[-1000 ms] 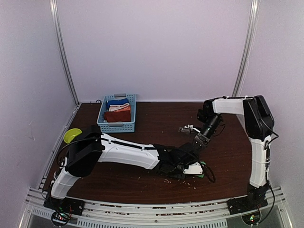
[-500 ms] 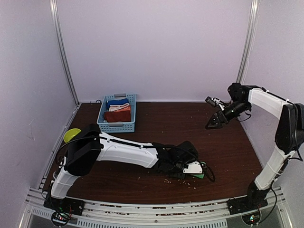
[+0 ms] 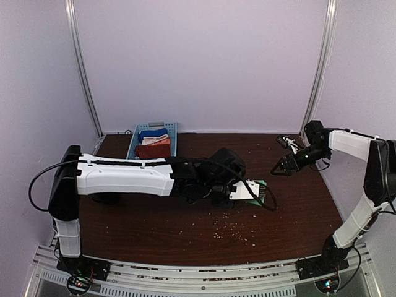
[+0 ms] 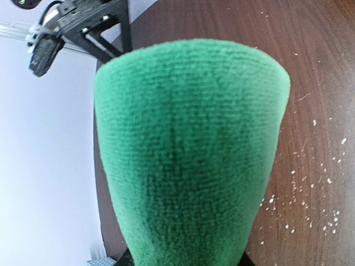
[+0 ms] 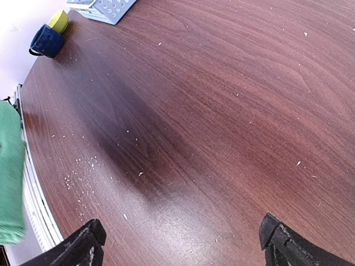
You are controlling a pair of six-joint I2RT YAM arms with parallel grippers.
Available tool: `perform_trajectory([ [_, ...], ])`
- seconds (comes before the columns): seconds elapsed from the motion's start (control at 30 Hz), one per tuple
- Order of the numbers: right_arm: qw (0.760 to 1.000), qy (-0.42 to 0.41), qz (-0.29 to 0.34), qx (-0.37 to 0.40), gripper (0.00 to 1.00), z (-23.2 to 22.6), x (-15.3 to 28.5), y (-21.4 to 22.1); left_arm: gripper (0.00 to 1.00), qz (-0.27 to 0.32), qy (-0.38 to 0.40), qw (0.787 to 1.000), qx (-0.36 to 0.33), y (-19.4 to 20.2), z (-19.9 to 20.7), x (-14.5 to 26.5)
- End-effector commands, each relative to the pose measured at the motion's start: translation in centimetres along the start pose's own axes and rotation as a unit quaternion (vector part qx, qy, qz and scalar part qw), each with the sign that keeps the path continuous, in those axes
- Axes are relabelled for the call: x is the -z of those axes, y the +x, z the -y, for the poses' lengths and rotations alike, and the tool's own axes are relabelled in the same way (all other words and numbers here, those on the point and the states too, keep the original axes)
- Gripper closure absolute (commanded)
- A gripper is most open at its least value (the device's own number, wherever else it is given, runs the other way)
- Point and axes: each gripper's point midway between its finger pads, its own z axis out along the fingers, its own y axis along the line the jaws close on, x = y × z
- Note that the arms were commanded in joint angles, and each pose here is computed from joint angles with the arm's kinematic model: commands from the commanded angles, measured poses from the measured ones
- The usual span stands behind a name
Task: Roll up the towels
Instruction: Pick up the towel from the center of the board.
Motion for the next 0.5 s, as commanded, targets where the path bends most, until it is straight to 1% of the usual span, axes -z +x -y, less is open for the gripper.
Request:
perform_trajectory([
  [0.0, 1.0, -0.003, 0.014, 0.008, 0.0, 0.3, -0.2, -0.5, 1.0, -0.034, -0.038, 0.999, 0.003, 3.3, -3.3, 1.5],
  [0.07, 1.0, -0.006, 0.015, 0.008, 0.0, 0.2, -0.1, -0.4, 1.0, -0.056, -0.05, 0.997, 0.005, 5.4, -4.5, 2.0],
  [0.17, 1.0, -0.01, 0.014, 0.008, 0.0, 0.1, -0.2, -0.3, 1.0, -0.086, -0.062, 0.994, 0.021, 9.7, -6.4, 2.7],
  [0.3, 1.0, -0.016, 0.013, 0.007, 0.0, 0.1, -0.2, -0.1, 1.0, -0.11, -0.079, 0.99, 0.044, 14.3, -8.7, 4.4],
  [0.37, 1.0, -0.019, 0.011, 0.006, 0.0, 0.1, -0.3, 0.0, 1.0, -0.13, -0.098, 0.985, 0.051, 17.1, -10.0, 5.3],
  [0.47, 1.0, -0.028, 0.008, 0.003, 0.0, 0.0, -0.6, 0.3, 1.0, -0.143, -0.145, 0.977, 0.066, 21.1, -12.9, 7.5],
])
